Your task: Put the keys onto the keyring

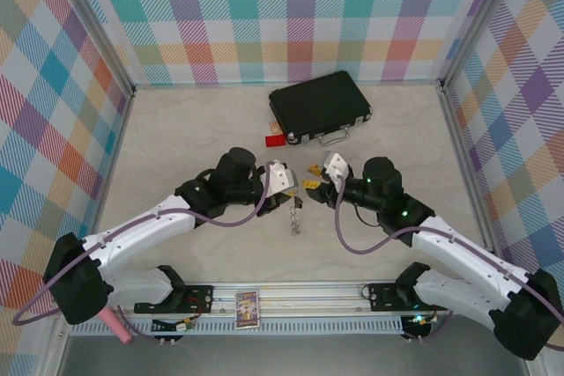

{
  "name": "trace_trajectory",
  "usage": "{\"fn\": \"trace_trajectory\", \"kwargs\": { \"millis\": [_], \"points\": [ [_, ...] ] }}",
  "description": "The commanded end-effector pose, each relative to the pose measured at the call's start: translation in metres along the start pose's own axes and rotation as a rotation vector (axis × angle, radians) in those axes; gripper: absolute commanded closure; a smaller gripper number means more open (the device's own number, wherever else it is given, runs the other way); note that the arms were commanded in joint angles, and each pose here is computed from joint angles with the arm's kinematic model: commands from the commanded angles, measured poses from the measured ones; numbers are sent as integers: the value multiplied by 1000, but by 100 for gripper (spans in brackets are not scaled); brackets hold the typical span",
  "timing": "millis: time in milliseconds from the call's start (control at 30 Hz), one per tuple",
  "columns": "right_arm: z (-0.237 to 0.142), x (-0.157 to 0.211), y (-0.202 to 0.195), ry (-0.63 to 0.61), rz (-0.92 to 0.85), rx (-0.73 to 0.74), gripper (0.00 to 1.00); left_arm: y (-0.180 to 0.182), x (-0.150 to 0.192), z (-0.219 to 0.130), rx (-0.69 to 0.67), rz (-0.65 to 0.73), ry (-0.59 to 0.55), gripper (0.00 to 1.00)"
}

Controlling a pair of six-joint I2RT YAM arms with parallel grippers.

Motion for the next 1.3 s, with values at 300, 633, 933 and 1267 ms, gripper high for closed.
{"fn": "trace_trajectory", "kwargs": {
  "millis": [300, 633, 933, 1267],
  "points": [
    [-26, -8, -6, -137, 14, 188, 56, 7, -42, -23, -76, -130, -378, 100],
    [-32, -5, -3, -157, 26, 193, 54, 11, -56, -30, -103, -206, -608, 100],
    [-29, -6, 0, -159, 31, 140, 52, 14, -61, -30, -95, -252, -725, 100],
    [-24, -8, 0, -169, 36, 118, 50, 16, -59, -30, -99, -298, -804, 100]
  ]
}}
Point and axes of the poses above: each hand's point on the last joint's axis, 136 mm out from that joint toward the fingers, its own z axis out along the fingers, its own y axis along the line the jaws close on, x = y × z, the point moved 9 cm from there along -z, back along the fingers, and after that the axes turned 1 degree about -z, right-handed, at the moved point
